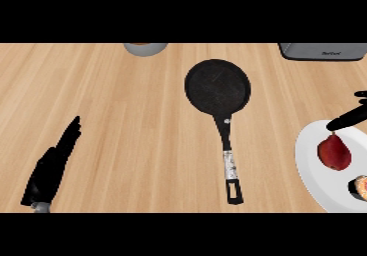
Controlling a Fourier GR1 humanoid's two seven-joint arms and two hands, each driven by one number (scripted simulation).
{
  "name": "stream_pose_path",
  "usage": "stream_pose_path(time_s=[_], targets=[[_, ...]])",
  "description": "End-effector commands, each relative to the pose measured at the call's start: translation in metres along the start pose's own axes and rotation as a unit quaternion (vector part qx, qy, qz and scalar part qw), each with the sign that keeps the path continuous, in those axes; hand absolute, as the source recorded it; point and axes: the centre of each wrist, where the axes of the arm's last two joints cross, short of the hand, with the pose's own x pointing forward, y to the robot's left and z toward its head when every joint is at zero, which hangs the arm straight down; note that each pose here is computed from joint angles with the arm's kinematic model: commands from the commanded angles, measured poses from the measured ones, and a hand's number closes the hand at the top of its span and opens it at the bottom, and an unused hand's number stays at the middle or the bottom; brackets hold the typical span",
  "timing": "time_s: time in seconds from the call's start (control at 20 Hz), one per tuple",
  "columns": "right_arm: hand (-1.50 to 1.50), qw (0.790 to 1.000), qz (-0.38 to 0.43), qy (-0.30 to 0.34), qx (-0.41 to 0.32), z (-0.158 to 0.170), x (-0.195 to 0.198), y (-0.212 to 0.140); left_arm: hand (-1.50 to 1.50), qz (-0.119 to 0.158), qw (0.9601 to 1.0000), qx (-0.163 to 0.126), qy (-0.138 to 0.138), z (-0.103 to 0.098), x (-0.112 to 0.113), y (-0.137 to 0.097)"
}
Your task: Pick the pear from the plate and place it in the pan
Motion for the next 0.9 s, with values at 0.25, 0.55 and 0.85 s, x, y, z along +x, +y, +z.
stream_pose_path(time_s=[0.25, 0.55, 0.85], targets=[[-1.50, 0.994, 0.041, 0.102, 0.020, -0.006, 0.006, 0.015, 0.00, -0.001, 1.0000, 0.001, -0.006, 0.000, -0.002, 0.006], [-1.50, 0.992, 0.053, 0.109, 0.038, -0.036, -0.023, 0.038, 0.00, -0.003, 1.0000, 0.004, 0.001, 0.013, 0.010, 0.001], [-1.50, 0.992, 0.042, 0.114, 0.042, -0.035, -0.005, 0.045, 0.00, -0.001, 1.0000, -0.002, 0.002, 0.008, -0.006, 0.005]])
